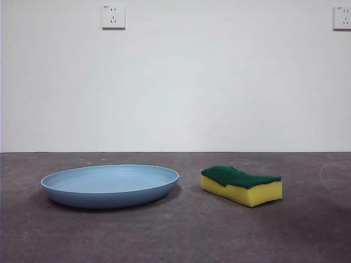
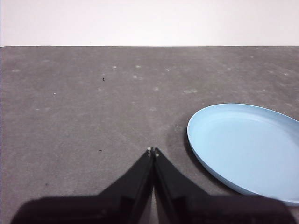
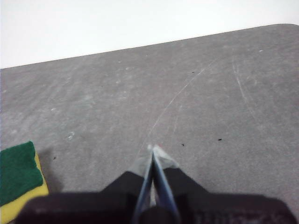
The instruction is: Pick up the plate,pick up the cloth,clean the plate with the cloth
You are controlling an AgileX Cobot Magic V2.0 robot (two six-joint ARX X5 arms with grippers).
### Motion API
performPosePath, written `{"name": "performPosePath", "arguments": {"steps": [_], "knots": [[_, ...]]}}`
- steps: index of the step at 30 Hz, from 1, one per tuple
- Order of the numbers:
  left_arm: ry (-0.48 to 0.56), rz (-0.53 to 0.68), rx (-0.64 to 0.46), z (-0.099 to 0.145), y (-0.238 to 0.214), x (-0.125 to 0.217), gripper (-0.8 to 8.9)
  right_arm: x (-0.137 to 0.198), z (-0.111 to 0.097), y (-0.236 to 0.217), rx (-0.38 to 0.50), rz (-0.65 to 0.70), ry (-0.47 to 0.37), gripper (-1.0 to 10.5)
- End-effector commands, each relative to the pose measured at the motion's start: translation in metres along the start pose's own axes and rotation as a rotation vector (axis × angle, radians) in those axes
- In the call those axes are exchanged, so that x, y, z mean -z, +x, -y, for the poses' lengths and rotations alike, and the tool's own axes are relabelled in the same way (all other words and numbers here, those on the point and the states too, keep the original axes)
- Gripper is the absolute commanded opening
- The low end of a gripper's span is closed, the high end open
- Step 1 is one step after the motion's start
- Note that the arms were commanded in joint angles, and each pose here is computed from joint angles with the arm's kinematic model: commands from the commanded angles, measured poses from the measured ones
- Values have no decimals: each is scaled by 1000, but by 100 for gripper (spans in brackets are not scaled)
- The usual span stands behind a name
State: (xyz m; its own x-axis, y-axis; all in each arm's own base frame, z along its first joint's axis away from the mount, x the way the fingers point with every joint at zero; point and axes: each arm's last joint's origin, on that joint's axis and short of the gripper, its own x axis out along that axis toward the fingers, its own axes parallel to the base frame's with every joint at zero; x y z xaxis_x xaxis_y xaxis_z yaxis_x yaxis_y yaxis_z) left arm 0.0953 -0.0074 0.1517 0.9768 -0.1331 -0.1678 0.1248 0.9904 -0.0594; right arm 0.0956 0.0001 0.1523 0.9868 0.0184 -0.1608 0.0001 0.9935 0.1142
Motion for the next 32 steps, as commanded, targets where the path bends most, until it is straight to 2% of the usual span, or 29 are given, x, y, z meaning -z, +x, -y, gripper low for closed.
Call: {"name": "performPosePath", "arguments": {"steps": [1, 4, 7, 12, 14, 22, 26, 29, 32], "knots": [[-9, -6, 2, 0, 1, 3, -1, 4, 0, 1, -3, -14, 31, 0], [-16, 4, 2, 0, 1, 2, -2, 4, 0, 1, -3, -13, 111, 0], [-98, 11, 16, 0, 1, 1, -6, 2, 0, 0, -5, -7, 233, -3], [-251, -5, 29, 1, -2, -4, -6, -15, -2, -4, -13, 21, 274, -11], [-269, -4, 29, 2, -4, -10, -6, -26, -3, -6, -16, 22, 287, -11], [-265, -18, 27, 5, -17, -60, -6, -89, -14, -6, -136, -29, 280, -11], [-204, -40, 47, 7, -15, -88, -6, -119, -20, 1, -195, -116, 226, -11], [-155, -112, 75, 8, -9, -105, -6, -138, -23, 9, -233, -216, 170, -11], [-137, -238, 103, 9, 1, -117, -6, -154, -26, 19, -275, -349, 109, -10]]}}
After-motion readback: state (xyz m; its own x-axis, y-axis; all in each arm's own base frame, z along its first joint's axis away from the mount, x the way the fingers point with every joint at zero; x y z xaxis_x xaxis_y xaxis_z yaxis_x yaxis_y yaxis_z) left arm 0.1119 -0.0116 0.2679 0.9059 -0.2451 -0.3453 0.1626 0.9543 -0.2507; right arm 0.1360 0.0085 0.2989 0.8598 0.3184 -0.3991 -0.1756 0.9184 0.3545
